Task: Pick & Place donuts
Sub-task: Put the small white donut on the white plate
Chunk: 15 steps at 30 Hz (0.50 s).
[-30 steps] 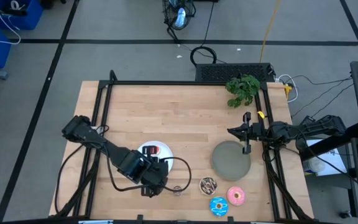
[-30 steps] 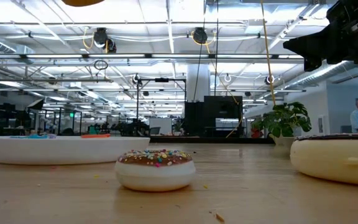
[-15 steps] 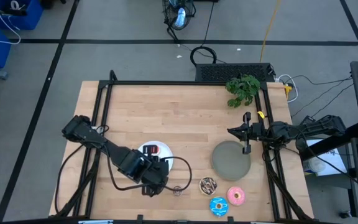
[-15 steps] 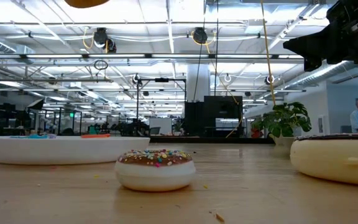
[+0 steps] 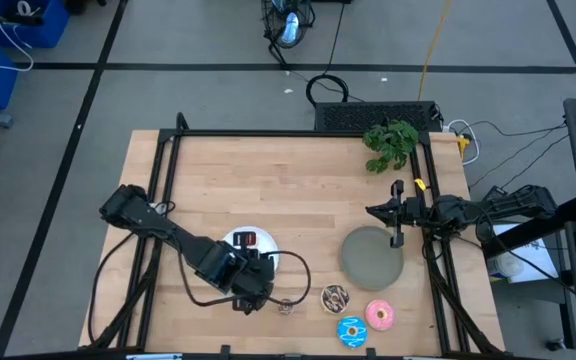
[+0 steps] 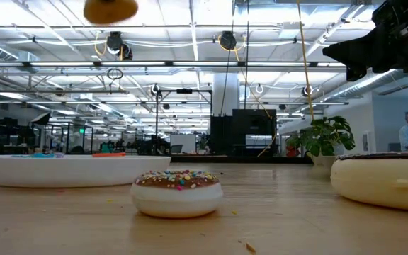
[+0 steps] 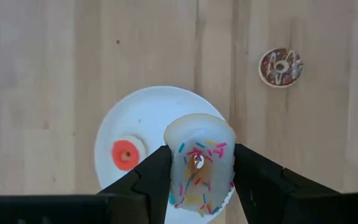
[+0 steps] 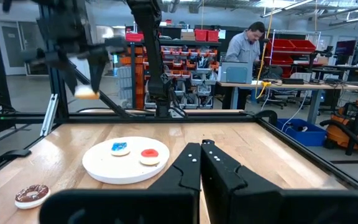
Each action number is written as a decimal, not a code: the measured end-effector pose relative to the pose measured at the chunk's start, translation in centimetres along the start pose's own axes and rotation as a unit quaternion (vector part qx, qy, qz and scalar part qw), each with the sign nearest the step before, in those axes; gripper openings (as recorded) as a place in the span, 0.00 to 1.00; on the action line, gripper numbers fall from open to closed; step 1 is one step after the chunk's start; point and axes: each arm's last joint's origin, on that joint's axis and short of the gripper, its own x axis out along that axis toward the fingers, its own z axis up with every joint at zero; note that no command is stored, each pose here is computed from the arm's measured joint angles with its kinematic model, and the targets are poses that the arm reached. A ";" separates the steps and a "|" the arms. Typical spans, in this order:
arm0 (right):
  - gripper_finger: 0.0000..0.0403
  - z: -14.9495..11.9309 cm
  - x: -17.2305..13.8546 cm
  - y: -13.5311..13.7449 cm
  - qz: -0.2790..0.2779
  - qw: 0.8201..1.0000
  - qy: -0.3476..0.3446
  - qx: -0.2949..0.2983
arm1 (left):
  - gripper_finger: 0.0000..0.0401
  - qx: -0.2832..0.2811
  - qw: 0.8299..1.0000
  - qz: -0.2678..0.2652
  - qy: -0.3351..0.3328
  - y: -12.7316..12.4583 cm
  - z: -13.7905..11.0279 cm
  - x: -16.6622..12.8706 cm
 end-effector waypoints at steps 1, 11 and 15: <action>0.00 0.0 0.0 0.0 0.000 1.000 0.000 0.000 | 0.41 0.004 1.000 -0.005 0.006 0.0 -0.1 0.7; 0.00 0.0 0.0 0.0 0.000 1.000 0.000 -0.001 | 0.41 0.011 0.998 -0.033 0.060 0.9 -2.6 8.7; 0.00 0.0 0.0 0.0 0.000 1.000 0.000 -0.002 | 0.41 -0.011 0.996 -0.059 0.065 1.5 -3.3 10.9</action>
